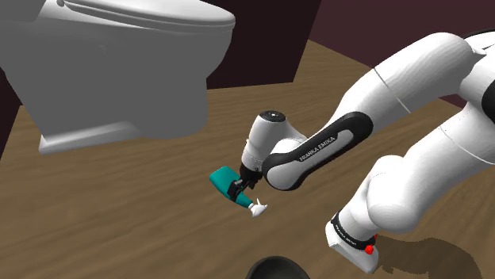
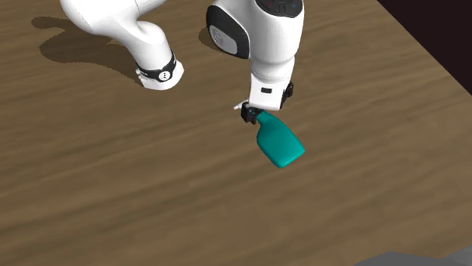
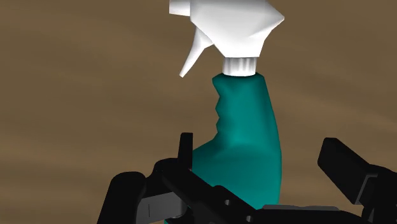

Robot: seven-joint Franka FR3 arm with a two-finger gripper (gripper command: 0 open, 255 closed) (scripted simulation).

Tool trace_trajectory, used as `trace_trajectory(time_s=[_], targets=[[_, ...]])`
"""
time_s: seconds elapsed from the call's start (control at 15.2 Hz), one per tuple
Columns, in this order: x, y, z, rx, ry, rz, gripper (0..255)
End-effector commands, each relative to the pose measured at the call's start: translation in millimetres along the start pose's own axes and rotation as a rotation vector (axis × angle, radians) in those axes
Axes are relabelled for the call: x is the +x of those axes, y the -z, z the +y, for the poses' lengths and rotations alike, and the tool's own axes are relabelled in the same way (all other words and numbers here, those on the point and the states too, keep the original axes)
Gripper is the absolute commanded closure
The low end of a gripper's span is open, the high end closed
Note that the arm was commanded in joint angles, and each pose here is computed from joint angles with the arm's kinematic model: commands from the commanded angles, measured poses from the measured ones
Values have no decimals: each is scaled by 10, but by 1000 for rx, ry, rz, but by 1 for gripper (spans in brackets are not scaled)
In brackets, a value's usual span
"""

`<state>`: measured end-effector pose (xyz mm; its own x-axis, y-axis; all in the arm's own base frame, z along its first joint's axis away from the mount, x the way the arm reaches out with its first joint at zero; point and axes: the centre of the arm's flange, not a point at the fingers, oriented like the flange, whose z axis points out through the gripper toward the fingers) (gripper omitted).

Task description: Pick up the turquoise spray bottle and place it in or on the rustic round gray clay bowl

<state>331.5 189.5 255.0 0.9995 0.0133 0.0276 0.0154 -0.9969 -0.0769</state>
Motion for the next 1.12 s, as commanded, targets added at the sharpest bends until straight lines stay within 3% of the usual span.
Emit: trace_trajectory(time_s=[0.0, 0.26, 0.79, 0.86, 1.06], targets=[[-3, -114, -10, 1, 1, 1, 0], [-3, -356, -10, 1, 1, 1, 0], [-3, -355, -10, 1, 1, 1, 0], [-3, -355, -10, 1, 1, 1, 255], [-1, -353, -9, 1, 1, 1, 255]])
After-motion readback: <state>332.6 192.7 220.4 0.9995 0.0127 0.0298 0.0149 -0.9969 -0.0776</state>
